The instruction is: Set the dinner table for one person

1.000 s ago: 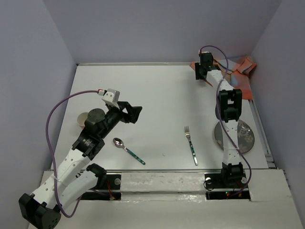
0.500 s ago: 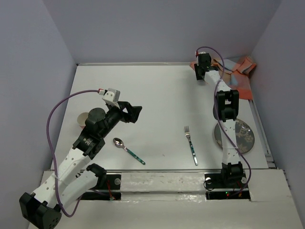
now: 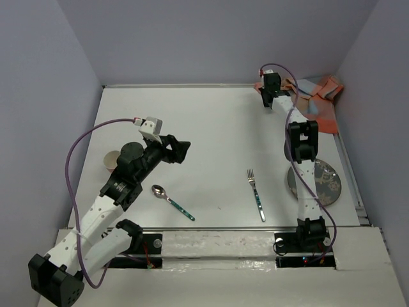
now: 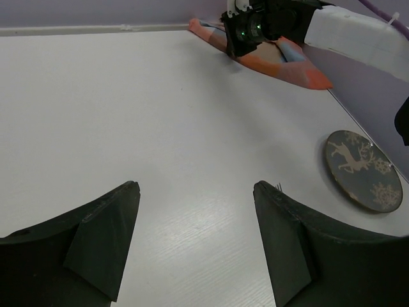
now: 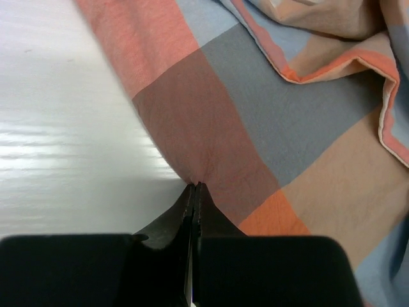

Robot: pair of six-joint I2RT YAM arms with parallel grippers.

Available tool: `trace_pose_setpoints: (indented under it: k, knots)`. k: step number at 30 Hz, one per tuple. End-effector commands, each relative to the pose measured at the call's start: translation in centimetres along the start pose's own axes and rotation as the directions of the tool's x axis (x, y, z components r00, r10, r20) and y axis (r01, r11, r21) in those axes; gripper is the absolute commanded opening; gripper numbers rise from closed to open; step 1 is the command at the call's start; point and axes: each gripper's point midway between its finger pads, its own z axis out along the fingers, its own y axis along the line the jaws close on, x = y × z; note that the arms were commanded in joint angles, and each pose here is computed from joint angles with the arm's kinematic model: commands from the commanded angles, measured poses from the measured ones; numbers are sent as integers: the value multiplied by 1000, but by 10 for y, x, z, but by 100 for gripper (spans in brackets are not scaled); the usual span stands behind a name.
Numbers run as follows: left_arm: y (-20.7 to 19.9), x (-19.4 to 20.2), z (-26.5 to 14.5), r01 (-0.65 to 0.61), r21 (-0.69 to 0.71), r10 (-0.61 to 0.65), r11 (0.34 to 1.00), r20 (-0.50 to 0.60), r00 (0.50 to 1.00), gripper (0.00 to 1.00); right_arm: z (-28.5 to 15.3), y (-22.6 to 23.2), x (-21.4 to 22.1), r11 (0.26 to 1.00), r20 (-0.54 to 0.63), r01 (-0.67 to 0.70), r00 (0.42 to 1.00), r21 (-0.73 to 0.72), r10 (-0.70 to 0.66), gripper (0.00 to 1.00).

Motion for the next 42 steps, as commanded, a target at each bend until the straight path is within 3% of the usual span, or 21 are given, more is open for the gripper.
trace_pose_setpoints:
  k: [1,7,12,14,15,16,17,18,21,23,26,29,33,37,42]
  knots:
    - [-6,-33,1,13,9,-14,1000,93,996,82,-47,78,-43,983,127,82,990,-164,-62,0]
    - [12,-34,1,58,-98,-50,993,88,995,78,-135,187,-69,880,225,151,973,-451,-52,0]
    - [36,-24,-2,173,-237,-151,956,106,983,76,-166,252,-29,793,177,171,981,-584,-81,0]
    - [43,-11,1,210,-268,-191,940,95,977,81,-177,265,-27,780,171,147,984,-609,-52,3]
    - [46,-4,4,239,-284,-223,929,87,971,93,-177,267,-20,778,147,118,989,-617,-34,17]
    - [50,0,5,255,-302,-238,919,91,967,99,-179,267,-19,777,136,97,991,-621,-15,26]
    - [56,2,5,275,-330,-254,903,107,961,99,-189,263,-27,776,144,82,990,-625,11,32]
    - [62,11,5,288,-351,-268,891,108,957,99,-196,261,-30,770,147,74,989,-633,26,47]
    - [77,22,14,350,-391,-305,851,174,936,99,-221,256,-30,742,108,-19,987,-670,123,61]
    - [84,33,23,376,-416,-333,828,175,926,97,-235,252,-34,729,103,-53,980,-683,168,62]
    - [95,54,45,391,-473,-366,790,147,919,80,-260,240,-37,712,96,-105,967,-695,236,62]
    - [103,69,65,412,-513,-400,753,140,906,73,-284,226,-36,697,111,-128,951,-705,288,61]
    - [111,75,94,420,-555,-414,718,145,899,73,-319,211,-38,662,138,-128,933,-738,333,61]
    - [124,85,113,428,-607,-418,670,169,893,74,-313,193,-26,694,115,-187,924,-696,365,56]
    - [146,93,137,421,-676,-395,605,205,896,73,-328,172,-28,672,129,-230,889,-704,440,52]
